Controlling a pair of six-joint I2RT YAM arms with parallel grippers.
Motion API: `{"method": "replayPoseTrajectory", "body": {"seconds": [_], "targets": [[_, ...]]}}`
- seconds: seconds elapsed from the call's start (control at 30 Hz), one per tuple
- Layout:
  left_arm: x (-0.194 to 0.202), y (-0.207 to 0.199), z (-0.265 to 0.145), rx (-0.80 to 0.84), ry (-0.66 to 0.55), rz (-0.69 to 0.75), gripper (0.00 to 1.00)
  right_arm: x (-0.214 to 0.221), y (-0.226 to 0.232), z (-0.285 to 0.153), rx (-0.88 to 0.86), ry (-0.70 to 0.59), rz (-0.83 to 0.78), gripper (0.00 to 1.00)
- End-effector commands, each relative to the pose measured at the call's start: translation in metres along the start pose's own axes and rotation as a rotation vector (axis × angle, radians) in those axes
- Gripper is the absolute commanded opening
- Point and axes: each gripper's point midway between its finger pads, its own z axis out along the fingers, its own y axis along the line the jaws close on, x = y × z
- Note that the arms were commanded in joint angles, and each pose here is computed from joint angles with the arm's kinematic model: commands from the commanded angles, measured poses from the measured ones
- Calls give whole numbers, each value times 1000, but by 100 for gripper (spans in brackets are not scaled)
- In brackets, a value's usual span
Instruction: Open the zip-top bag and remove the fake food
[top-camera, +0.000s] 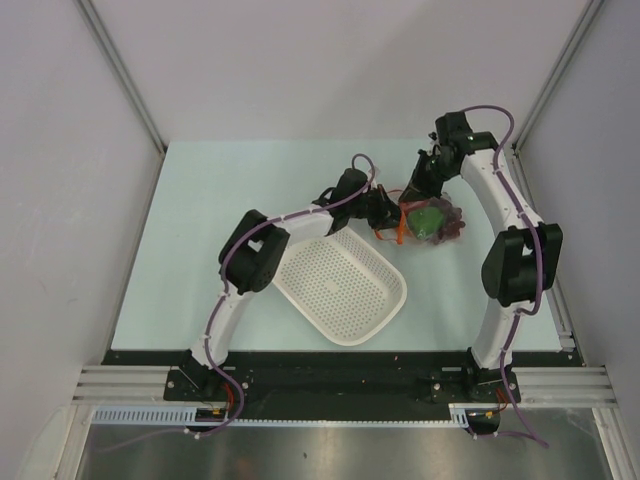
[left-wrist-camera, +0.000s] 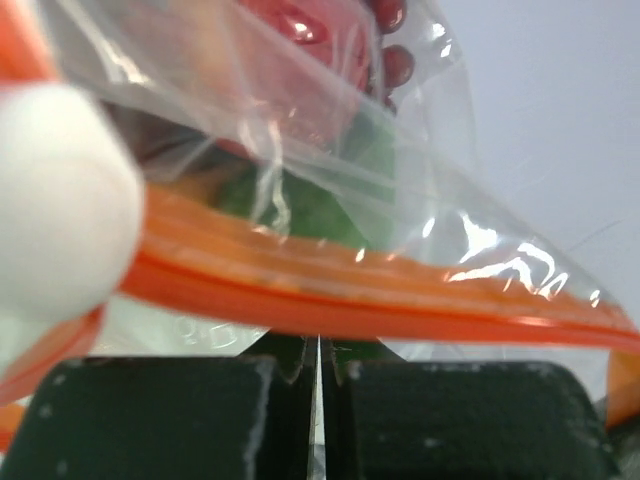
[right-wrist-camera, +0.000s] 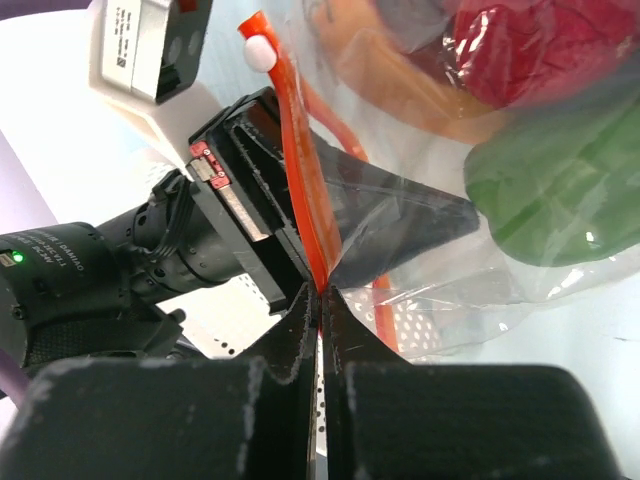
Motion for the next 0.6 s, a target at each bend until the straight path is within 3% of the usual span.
{"method": "replayPoseTrajectory", "body": {"seconds": [0.0, 0.1, 0.13, 0.17, 0.27, 0.33, 0.37, 0.4, 0.57], "targets": [[-14, -57, -27, 62, -34, 138, 0, -10, 7, -26, -29, -89, -45, 0], [-12, -61, -30, 72, -19, 140, 0, -10, 11, -29, -52, -95, -44, 0], [-11, -58, -28, 71, -8, 130, 4, -10, 15, -29, -66, -92, -44, 0], [-10, -57, -27, 71, -6, 125, 25, -7, 22, -32, -97, -81, -30, 0], [-9, -49, -24, 68, -14, 114, 50, -5, 39, -36, -154, -78, -21, 0], [-9, -45, -19, 69, -11, 112, 55, -3, 52, -36, -206, -62, 4, 0], [-9, -45, -18, 69, -9, 109, 69, -3, 56, -34, -221, -51, 12, 0], [-11, -47, -17, 71, -12, 111, 73, -2, 61, -30, -234, -34, 25, 0], [-11, -40, -6, 34, -40, 81, 87, 0, 81, -24, -262, -12, 19, 0]]}}
